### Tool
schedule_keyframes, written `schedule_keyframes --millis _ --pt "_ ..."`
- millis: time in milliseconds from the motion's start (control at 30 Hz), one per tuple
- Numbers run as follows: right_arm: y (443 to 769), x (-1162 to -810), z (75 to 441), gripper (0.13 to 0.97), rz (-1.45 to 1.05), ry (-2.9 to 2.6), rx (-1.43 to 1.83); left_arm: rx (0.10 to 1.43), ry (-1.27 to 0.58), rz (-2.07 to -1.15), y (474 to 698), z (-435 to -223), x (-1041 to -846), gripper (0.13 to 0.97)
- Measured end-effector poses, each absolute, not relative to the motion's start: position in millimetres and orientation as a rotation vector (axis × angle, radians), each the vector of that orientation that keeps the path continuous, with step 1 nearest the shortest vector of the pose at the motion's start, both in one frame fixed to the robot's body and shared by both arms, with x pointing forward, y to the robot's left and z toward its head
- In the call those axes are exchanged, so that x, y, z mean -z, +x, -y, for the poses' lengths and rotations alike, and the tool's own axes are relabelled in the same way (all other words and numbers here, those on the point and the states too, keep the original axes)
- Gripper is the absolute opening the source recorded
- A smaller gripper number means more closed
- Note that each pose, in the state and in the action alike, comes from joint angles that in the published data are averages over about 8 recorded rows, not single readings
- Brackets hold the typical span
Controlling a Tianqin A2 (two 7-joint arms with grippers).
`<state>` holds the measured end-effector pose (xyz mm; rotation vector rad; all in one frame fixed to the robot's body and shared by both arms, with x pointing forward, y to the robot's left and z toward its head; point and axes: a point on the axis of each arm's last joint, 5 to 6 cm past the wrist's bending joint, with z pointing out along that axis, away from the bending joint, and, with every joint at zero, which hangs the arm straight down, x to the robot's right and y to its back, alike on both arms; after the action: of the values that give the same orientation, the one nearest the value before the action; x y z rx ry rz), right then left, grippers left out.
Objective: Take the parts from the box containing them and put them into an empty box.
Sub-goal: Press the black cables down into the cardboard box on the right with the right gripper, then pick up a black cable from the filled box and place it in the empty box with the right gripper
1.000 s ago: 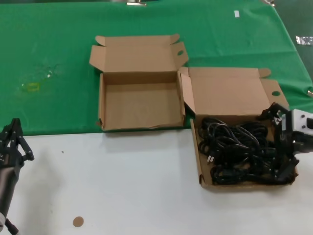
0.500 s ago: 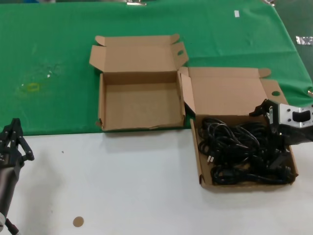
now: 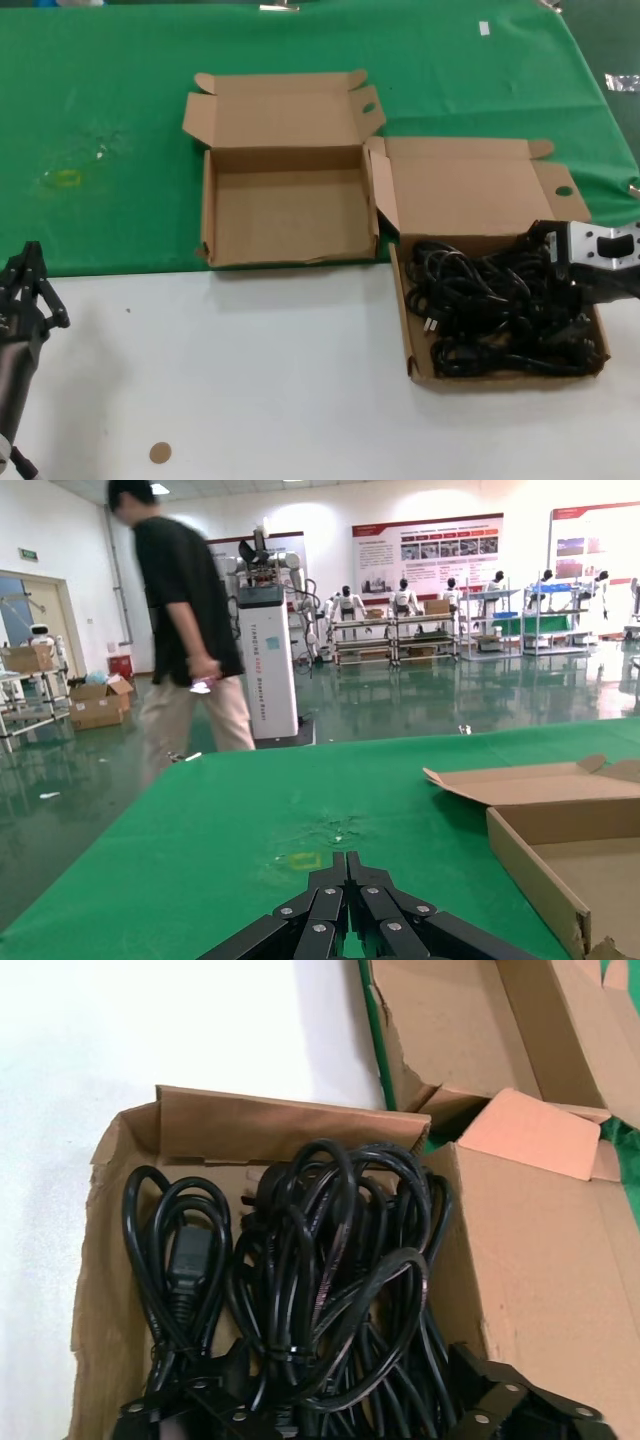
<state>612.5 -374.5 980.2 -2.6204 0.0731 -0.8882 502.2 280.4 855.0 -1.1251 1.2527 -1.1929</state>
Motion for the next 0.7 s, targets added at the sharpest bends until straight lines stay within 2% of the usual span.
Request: schedule_keyframes --millis 100,367,400,667,700 --pt "610 -979 374 0.752 -0.072 -2.621 0.891 1.193 -1.125 -1.253 502 -280 -855.0 0.152" --pt "606 -978 373 0.542 -0.072 -2.617 0.902 1.193 -1.125 -1.253 502 -280 -855.0 0.152" --pt "605 -978 373 0.542 -0.072 -2.616 0.903 1.193 -1.125 -1.253 502 -280 -855.0 0.152" --pt "600 -980 372 0.339 -0.065 -2.612 0.907 1.193 -1.125 -1.253 502 -280 -855.0 0.152" --pt "600 -980 372 0.339 -0.064 -2.611 0.906 1.193 -1.125 -1.253 502 -280 -855.0 0.152"
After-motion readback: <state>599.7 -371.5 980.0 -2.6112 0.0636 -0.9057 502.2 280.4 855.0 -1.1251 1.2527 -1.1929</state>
